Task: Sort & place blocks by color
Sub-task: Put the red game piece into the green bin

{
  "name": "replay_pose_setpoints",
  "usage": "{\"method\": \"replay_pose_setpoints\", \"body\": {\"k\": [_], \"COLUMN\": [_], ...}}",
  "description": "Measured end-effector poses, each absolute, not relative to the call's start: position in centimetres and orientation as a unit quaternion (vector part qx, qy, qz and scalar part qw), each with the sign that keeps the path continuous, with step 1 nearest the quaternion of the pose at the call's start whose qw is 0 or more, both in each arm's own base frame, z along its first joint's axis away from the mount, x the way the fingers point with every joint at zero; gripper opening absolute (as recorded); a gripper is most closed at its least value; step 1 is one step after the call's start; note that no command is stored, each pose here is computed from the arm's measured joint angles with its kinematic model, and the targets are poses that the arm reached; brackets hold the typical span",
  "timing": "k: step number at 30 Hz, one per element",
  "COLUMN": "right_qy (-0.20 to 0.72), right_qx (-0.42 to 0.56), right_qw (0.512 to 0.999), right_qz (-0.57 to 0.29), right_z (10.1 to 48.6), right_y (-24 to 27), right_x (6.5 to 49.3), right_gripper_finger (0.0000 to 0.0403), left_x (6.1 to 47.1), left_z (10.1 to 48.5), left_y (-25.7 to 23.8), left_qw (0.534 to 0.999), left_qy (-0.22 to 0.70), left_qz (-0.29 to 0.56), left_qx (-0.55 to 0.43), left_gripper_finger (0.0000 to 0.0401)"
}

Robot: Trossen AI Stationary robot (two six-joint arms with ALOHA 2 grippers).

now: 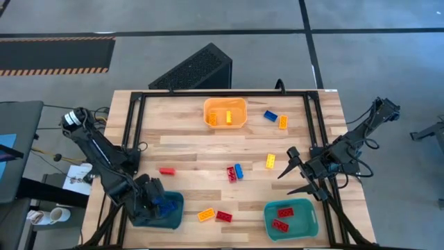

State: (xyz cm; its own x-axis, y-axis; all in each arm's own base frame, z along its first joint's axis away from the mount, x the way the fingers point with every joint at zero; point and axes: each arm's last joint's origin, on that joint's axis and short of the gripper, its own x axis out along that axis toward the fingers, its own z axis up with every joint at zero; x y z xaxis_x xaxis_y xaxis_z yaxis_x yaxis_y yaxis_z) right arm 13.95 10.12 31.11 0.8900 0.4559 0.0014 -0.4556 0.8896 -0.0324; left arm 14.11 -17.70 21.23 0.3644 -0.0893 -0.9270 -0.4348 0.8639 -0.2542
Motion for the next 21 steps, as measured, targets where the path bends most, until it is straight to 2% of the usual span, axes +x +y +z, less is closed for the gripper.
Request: {"method": "replay_pose_setpoints", "body": {"k": [3, 6, 9, 13, 16, 21], "right_qy": [-0.004, 0.000, 0.006, 0.012, 0.017, 0.018], "right_qx": [-0.016, -0.018, -0.019, -0.020, -0.022, -0.023], "right_qw": [0.973, 0.976, 0.979, 0.981, 0.983, 0.983], "right_qz": [0.232, 0.218, 0.204, 0.190, 0.183, 0.180], "right_z": [31.1, 30.9, 30.7, 30.4, 30.2, 30.2], "right_y": [10.2, 10.2, 10.2, 10.1, 10.0, 10.0], "right_x": [14.0, 14.2, 14.7, 15.4, 15.7, 15.9], "right_gripper_finger": [0.0281, 0.0281, 0.0281, 0.0281, 0.0281, 0.0281], "left_x": [14.4, 14.5, 14.6, 14.8, 15.1, 15.7], "left_z": [21.8, 22.8, 24.3, 25.5, 25.6, 24.5], "left_y": [-17.7, -17.5, -17.1, -16.6, -16.0, -15.7], "left_qw": [0.795, 0.818, 0.866, 0.935, 0.948, 0.955], "left_qy": [0.548, 0.518, 0.446, 0.306, 0.270, 0.248], "left_qz": [0.104, 0.096, 0.094, 0.119, 0.141, 0.144], "left_qx": [-0.238, -0.231, -0.207, -0.131, -0.090, -0.075], "left_gripper_finger": [0.0279, 0.0280, 0.0267, 0.0243, 0.0226, 0.0201]}}
